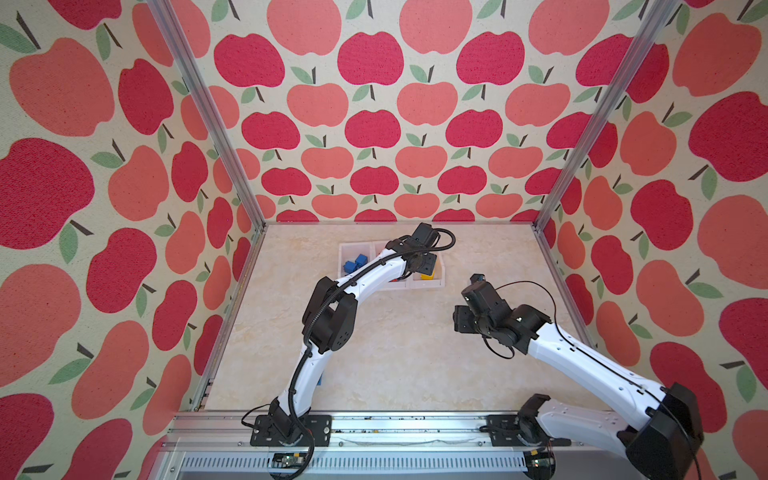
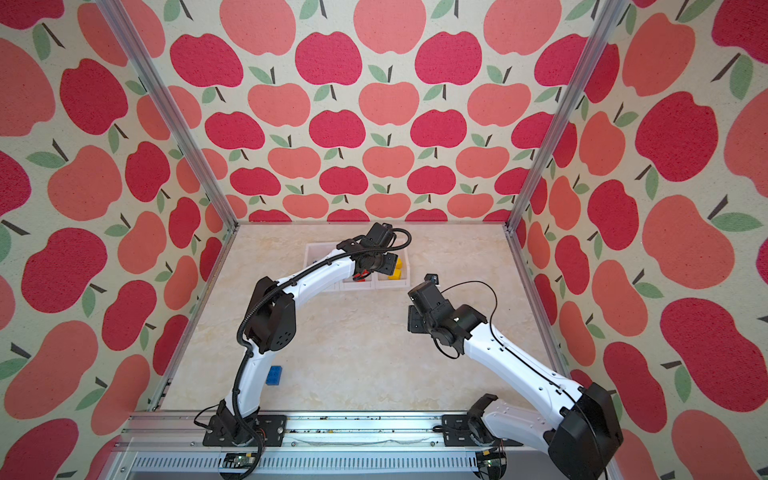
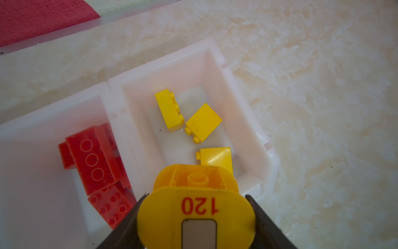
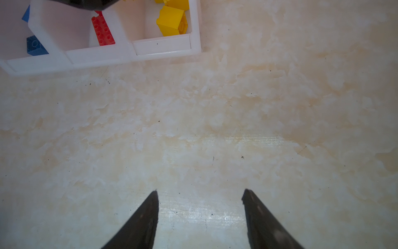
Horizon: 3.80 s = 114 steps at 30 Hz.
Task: Sort the legos into containers by color
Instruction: 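Lift and carry the yellow brick with the left gripper over the yellow compartment, then open the left gripper to drop the yellow brick into the yellow compartment, then move the left gripper toward the blue brick on the table near the robot, then lower the left gripper around the blue brick and close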
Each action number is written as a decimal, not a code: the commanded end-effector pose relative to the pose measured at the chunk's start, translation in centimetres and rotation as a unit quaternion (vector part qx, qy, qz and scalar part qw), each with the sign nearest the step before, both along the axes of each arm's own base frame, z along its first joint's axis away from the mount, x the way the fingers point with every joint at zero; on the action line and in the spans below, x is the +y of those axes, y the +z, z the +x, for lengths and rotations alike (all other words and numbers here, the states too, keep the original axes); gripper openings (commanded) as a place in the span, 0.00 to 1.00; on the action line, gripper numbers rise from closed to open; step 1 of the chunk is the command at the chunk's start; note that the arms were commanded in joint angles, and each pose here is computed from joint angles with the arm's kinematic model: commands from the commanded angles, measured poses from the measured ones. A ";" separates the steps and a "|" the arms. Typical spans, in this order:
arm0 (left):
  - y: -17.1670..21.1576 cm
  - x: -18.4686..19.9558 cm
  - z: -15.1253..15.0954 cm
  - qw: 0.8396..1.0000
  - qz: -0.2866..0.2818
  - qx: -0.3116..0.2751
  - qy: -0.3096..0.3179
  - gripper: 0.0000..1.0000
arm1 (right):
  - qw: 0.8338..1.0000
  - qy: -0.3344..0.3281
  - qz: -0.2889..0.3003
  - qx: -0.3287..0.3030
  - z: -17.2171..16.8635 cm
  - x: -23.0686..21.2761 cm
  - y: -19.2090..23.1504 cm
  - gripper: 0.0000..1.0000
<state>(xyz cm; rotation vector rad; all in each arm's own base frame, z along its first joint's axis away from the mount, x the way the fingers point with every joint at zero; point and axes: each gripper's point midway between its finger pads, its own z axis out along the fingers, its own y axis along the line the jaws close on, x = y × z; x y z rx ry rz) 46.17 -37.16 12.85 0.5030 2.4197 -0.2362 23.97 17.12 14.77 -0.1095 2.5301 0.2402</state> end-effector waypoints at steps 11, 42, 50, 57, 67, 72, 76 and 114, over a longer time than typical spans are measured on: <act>-1.6 -0.2 2.3 1.000 -0.001 0.012 -0.007 0.64 | 1.000 -0.017 -0.009 0.003 -0.3 -1.3 -0.1 0.65; 6.5 2.5 -3.5 0.997 -0.070 -0.027 0.020 0.94 | 1.000 -0.013 0.000 0.001 -0.3 -1.0 0.3 0.65; 5.3 8.0 -9.5 0.997 -0.064 0.000 0.054 0.96 | 1.000 -0.005 0.003 0.005 -0.1 -0.5 0.2 0.65; 4.3 13.7 -14.6 0.995 -0.036 0.024 0.093 0.99 | 1.000 0.001 0.006 0.013 0.0 0.1 -0.1 0.65; 0.9 21.1 -20.9 0.980 -0.022 0.076 0.182 0.99 | 1.000 0.003 0.008 0.018 0.0 0.3 -0.2 0.65; -0.7 24.5 -23.5 0.966 -0.016 0.104 0.238 0.99 | 1.000 0.005 0.005 0.020 0.0 0.3 -0.4 0.65; -1.8 27.5 -25.7 0.947 -0.011 0.129 0.295 0.99 | 1.000 0.006 0.003 0.022 0.0 0.3 -0.5 0.65; -9.3 32.0 -33.1 0.869 0.010 0.261 0.420 0.76 | 1.000 0.001 -0.002 0.028 -0.3 0.0 -1.4 0.65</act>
